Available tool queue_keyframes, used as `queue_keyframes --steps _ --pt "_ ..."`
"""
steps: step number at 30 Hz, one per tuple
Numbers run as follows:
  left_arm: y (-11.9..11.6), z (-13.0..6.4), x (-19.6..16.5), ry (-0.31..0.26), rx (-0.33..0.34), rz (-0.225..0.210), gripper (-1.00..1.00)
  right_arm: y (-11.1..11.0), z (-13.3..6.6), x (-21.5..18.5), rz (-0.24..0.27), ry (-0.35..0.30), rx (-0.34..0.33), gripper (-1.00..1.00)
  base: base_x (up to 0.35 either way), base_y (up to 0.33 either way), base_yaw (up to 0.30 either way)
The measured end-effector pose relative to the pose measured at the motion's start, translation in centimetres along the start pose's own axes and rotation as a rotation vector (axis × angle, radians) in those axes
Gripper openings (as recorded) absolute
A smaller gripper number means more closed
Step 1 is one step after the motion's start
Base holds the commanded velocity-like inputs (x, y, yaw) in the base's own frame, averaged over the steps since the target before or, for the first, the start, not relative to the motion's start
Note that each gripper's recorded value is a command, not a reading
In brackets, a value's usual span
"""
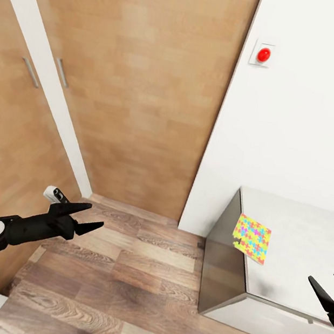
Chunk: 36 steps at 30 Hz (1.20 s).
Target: Put all the toys in the child's room - the three board games (two on the bed and one on the table), the two jigsaw puzzles on the table, and the tennis ball on the table - inside the toy box on the table in the child's room.
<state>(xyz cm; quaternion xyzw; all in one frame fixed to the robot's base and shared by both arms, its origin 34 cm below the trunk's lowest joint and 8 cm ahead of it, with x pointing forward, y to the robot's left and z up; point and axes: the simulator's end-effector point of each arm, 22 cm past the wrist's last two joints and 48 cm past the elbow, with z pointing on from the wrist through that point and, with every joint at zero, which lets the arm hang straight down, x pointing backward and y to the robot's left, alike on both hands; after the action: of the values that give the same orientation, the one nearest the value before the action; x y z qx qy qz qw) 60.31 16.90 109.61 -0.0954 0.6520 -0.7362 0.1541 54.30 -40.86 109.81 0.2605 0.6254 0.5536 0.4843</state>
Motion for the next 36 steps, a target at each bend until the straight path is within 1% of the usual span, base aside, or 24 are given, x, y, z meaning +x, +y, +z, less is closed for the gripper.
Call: queue_keyframes --steps 31,36 --pt "-2.5 0.2 0.4 0.007 0.018 0.047 1.0 2.2 -0.3 -0.5 -0.025 -0.014 -0.044 1.0 0.0 0.0 0.0" --pt "-2.9 0.2 0.5 0.008 0.021 0.054 1.0 2.8 -0.3 -0.9 -0.05 -0.034 -0.062 1.0 0.0 0.0 0.0"
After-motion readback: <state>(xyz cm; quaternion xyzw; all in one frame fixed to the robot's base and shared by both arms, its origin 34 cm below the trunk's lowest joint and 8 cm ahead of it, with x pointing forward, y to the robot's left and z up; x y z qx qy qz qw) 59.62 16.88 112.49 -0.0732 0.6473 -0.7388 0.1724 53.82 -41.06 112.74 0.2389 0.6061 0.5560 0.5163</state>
